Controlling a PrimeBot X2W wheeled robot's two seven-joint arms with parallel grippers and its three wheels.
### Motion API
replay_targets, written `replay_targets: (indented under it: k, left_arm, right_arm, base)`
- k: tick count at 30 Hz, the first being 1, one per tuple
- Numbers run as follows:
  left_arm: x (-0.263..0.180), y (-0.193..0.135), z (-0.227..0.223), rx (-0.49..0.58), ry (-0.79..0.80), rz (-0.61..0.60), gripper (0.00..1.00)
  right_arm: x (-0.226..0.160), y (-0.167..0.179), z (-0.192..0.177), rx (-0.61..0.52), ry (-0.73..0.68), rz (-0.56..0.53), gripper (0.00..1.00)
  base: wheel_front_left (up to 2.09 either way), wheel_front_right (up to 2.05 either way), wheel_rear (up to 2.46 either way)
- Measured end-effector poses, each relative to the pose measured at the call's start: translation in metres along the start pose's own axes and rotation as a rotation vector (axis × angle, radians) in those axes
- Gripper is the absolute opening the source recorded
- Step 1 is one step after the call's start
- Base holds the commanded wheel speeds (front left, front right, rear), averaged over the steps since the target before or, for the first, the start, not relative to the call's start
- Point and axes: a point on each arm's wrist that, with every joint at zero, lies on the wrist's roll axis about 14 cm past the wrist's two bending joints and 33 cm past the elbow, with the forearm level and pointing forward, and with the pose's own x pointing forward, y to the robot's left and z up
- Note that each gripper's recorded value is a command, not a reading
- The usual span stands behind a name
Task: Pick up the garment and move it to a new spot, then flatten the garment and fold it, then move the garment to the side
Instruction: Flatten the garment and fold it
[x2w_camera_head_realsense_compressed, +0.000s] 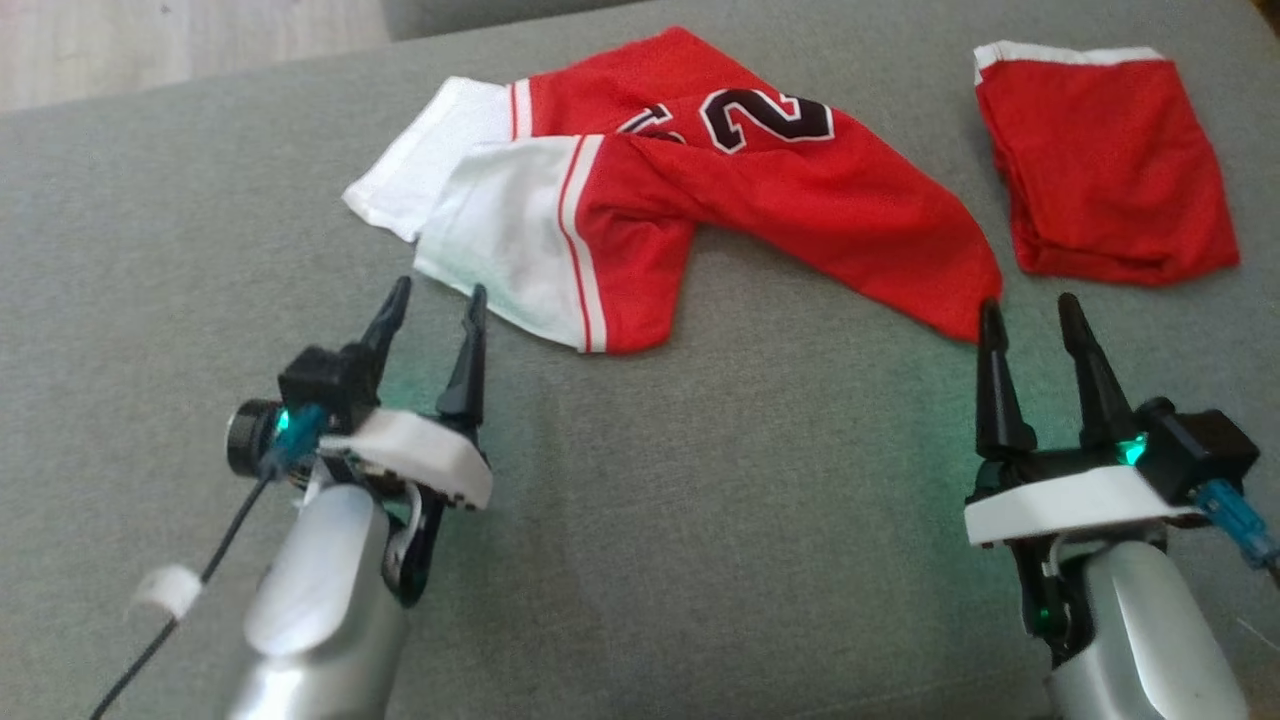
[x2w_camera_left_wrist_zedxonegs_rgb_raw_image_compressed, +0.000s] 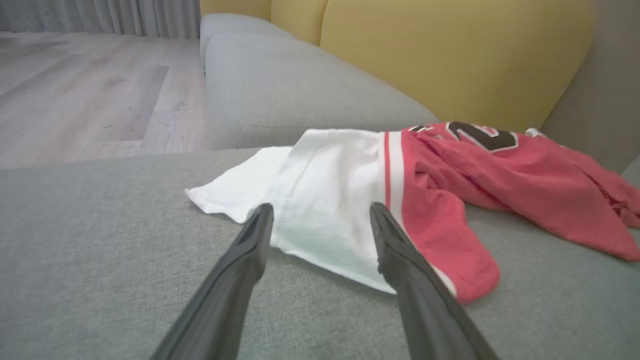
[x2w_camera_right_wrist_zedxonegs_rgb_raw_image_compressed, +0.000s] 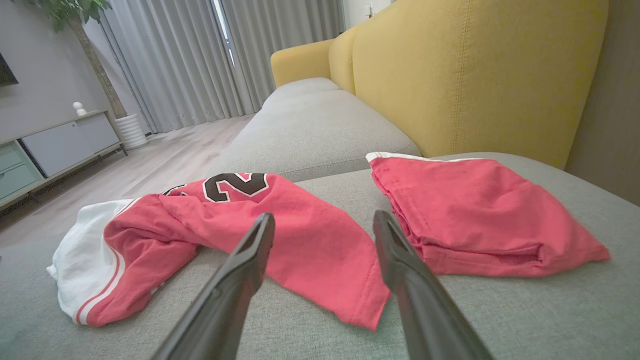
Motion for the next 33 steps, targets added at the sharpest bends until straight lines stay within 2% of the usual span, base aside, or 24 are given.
replay_targets:
  k: [5, 25, 26, 27, 28, 33]
  left_arm:
    - [0.018, 0.01, -0.023, 0.006, 0.11, 0.05, 1.0]
    - [0.039, 0.028, -0.046, -0.013, 0.198, 0.115, 1.0]
    - [0.04, 0.028, -0.046, -0.018, 0.202, 0.112, 0.72]
    - [0.04, 0.028, -0.047, -0.021, 0.206, 0.111, 0.18]
    - [0.041, 0.028, -0.047, -0.024, 0.209, 0.11, 0.0]
    - [0.04, 0.029, -0.044, -0.025, 0.183, 0.105, 0.0]
  right_arm:
    - [0.001, -0.006, -0.001, 0.009, 0.004, -0.019, 1.0]
    - [-0.002, -0.018, -0.008, 0.01, 0.025, -0.055, 1.0]
    - [-0.002, -0.018, -0.008, 0.009, 0.026, -0.054, 1.0]
    - [-0.002, -0.018, -0.008, 0.009, 0.026, -0.055, 1.0]
    - [-0.001, -0.018, -0.008, 0.009, 0.026, -0.054, 1.0]
    - [0.001, -0.017, -0.007, 0.01, 0.02, -0.05, 1.0]
  base:
    - [0.0, 0.0, 0.0]
    - [0.0, 0.0, 0.0]
    - [0.0, 0.0, 0.0]
    - [0.0, 0.0, 0.0]
    - [0.0, 0.0, 0.0]
    - [0.0, 0.0, 0.0]
